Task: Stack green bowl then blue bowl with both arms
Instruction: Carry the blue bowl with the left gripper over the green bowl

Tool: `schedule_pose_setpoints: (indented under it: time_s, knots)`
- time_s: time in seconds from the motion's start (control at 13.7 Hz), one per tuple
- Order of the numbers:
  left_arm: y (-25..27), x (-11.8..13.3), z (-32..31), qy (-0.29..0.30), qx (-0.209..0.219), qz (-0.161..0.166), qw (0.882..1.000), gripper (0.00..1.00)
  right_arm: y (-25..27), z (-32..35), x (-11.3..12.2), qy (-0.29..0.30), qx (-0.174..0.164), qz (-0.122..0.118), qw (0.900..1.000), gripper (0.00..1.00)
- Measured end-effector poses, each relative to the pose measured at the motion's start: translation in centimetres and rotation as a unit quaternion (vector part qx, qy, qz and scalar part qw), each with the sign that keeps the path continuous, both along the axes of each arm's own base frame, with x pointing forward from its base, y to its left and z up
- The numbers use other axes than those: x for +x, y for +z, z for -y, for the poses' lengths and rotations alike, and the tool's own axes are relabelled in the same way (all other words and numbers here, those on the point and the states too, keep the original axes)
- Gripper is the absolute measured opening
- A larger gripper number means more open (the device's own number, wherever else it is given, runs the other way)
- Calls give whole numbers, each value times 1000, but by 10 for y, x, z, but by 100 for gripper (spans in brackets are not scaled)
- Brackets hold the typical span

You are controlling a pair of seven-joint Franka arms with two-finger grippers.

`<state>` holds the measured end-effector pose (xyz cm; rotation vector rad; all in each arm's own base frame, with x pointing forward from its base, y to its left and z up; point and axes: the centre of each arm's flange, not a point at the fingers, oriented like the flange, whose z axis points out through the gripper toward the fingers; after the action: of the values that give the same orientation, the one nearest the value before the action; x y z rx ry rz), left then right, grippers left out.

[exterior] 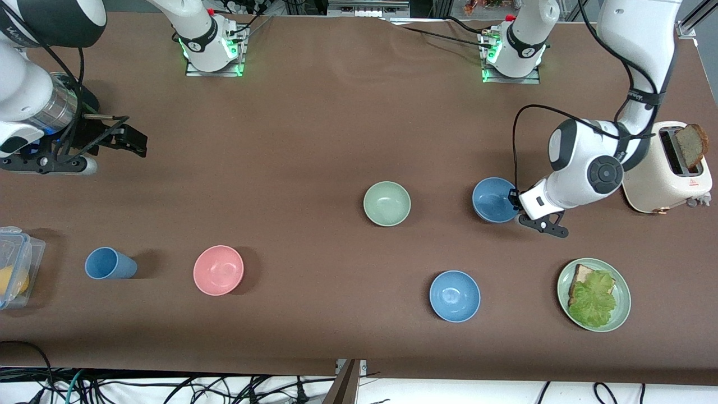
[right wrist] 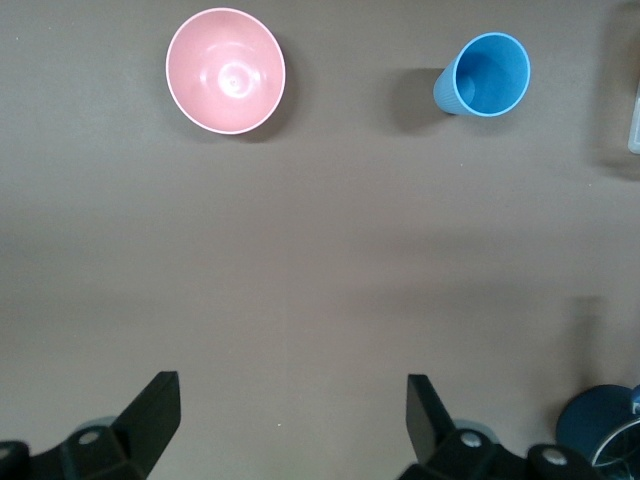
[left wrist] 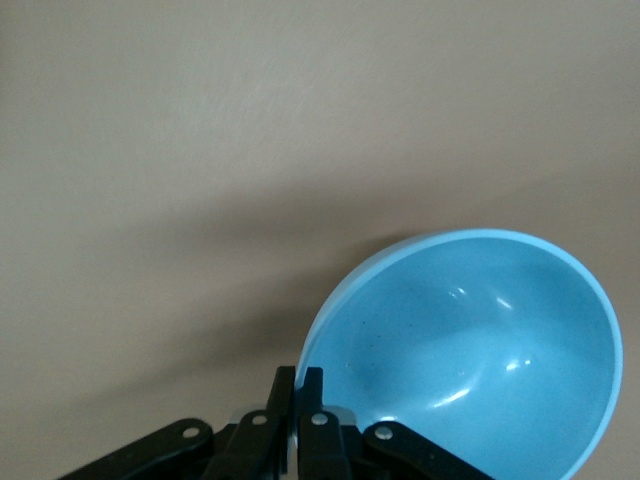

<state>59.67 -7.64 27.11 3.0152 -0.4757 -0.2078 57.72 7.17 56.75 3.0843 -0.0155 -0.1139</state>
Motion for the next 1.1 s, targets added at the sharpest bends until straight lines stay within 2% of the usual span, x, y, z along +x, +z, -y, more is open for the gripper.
schedule_pose_setpoints:
  time_s: [0.22, 0.44, 0.8, 0.95, 1.1]
  knots:
    - [58, 23, 59, -33, -7, 12, 999, 5, 0, 1, 0, -1, 0, 0, 1000, 100]
    - [75, 16, 154, -14, -5, 19, 1000, 5, 0, 1, 0, -1, 0, 0, 1000, 100]
    - [38, 0, 294, 48, 3, 12, 999, 5, 0, 1, 0, -1, 0, 0, 1000, 100]
    - [9, -14, 323, 49, 13, -4, 999, 5, 0, 2, 0, -2, 0, 0, 1000, 100]
    - [-9, -15, 326, 50, 20, -12, 998, 5, 0, 3, 0, -2, 0, 0, 1000, 100]
